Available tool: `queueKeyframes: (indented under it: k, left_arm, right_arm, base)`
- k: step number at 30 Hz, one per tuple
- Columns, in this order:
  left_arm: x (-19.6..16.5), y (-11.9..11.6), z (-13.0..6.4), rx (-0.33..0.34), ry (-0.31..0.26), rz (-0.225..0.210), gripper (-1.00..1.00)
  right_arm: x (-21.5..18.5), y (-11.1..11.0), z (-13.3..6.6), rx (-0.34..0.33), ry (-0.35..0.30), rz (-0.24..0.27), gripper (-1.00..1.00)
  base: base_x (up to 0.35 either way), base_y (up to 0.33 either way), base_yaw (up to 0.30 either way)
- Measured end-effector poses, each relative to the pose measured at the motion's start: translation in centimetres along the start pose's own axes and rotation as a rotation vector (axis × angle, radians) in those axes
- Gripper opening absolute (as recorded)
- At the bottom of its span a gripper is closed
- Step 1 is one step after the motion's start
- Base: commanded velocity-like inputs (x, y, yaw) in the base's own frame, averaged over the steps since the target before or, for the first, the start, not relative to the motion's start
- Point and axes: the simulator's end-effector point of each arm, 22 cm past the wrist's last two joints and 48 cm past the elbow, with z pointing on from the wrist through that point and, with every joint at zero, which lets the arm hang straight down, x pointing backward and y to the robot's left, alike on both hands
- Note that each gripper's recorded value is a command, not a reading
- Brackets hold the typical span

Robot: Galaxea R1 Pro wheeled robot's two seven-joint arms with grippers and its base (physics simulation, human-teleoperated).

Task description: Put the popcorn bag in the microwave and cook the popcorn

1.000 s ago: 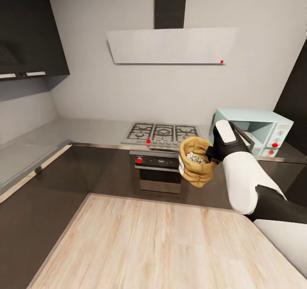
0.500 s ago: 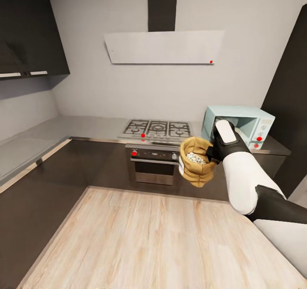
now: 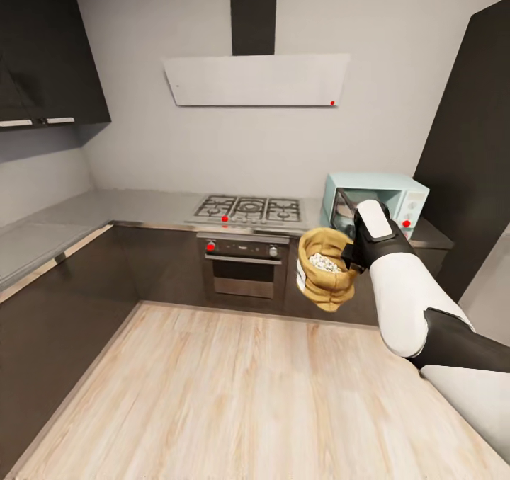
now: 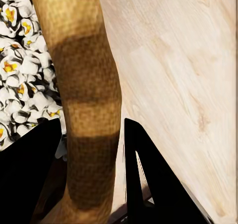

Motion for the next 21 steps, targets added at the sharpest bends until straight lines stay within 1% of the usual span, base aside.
queueKeyframes:
  k: [5, 21]
  left_arm:
    - [-0.07, 0.02, 0.00, -0.001, -0.002, -0.003, 1.00]
    - [-0.34, 0.13, 0.00, -0.004, -0.007, -0.008, 1.00]
  right_arm:
    - [0.01, 0.00, -0.01, 0.000, 0.000, 0.000, -1.00]
    - [0.01, -0.03, -0.02, 0.001, 0.000, 0.000, -1.00]
  base:
    - [-0.237, -0.265, 0.000]
    - [-0.143, -0.314, 0.000]
